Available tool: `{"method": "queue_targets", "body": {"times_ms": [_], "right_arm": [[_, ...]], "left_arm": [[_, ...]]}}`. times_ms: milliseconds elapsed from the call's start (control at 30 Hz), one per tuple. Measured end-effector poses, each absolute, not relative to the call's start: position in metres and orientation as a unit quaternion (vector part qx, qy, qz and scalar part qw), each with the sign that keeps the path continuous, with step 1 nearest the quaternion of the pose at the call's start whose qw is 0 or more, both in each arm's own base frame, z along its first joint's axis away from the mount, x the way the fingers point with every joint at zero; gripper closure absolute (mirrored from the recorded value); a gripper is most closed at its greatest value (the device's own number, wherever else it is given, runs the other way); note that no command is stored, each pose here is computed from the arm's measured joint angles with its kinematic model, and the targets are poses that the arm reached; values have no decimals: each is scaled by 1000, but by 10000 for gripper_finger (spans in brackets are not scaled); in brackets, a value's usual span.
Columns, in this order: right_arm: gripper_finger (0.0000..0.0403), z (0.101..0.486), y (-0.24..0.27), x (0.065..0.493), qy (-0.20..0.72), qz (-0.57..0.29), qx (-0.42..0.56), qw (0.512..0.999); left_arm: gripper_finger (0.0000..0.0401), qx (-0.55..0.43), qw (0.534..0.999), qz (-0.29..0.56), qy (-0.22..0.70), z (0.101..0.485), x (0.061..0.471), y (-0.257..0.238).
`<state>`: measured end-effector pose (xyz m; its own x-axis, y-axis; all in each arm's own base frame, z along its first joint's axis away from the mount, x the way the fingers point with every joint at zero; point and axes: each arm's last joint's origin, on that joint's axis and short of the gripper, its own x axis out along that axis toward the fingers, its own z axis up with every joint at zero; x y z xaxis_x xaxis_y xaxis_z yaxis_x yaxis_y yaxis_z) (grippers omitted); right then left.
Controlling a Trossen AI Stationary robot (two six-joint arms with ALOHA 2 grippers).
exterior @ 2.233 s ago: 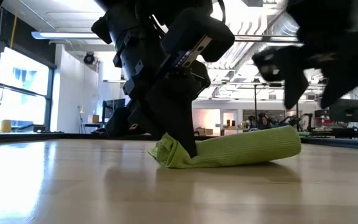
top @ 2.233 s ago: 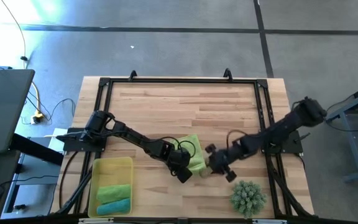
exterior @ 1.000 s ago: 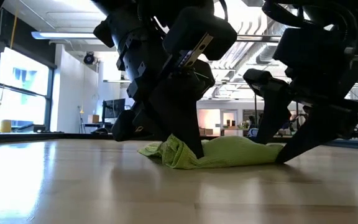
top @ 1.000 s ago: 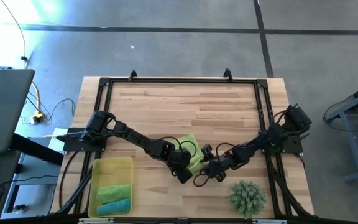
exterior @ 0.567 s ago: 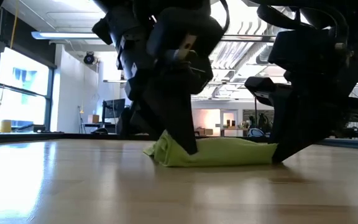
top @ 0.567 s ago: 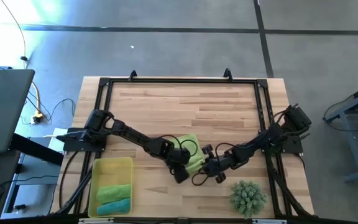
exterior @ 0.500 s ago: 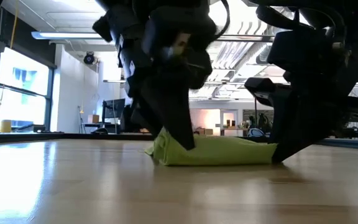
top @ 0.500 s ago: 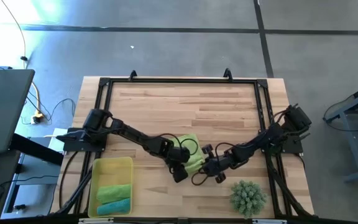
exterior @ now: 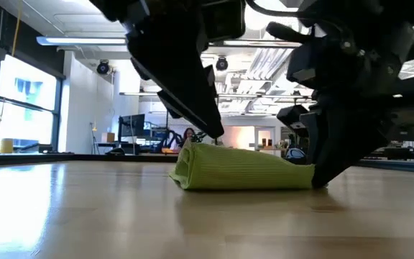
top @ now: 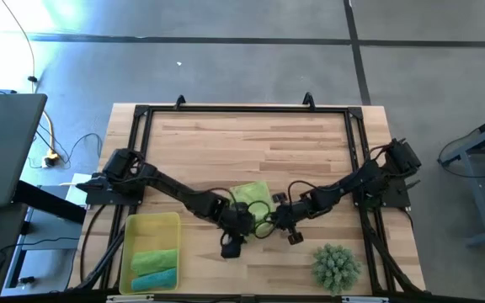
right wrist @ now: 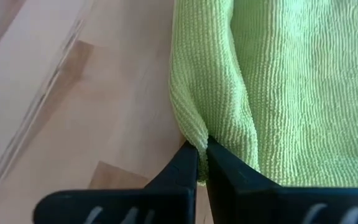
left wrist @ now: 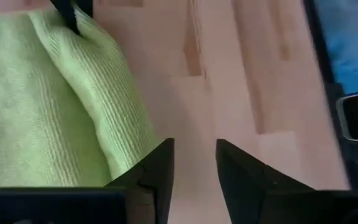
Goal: Roll microfiber towels into tight, uniform cylinder then place into a basket
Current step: Roll the light green microfiber towel
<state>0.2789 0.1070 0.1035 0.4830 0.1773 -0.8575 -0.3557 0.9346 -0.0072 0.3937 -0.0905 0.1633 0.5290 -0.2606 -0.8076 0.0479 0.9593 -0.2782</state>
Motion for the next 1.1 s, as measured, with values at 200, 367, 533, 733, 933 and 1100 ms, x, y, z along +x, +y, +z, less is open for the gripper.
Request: {"method": "queue_targets", "body": {"times_ms": [200, 367, 533, 733, 933, 1100], "right_arm": [[400, 104, 97, 283, 486, 168, -64, 855], [400, 104, 93, 285, 483, 177, -47, 856], [400, 104, 92, 285, 482, 176, -46, 857], [400, 104, 92, 286, 483, 178, -33, 857], [400, 104, 92, 286, 483, 177, -30, 857], [400, 104, 92, 286, 484, 174, -23, 857]], "left_arm": [[255, -23, 890, -26, 455, 163, 390, -108], [224, 1, 885, -14, 465, 148, 391, -115], [213, 52, 883, -12, 467, 140, 390, -121], [213, 100, 873, 29, 476, 127, 390, -118], [213, 77, 862, 55, 498, 111, 392, -112], [241, -26, 856, 98, 507, 109, 391, -109]]}}
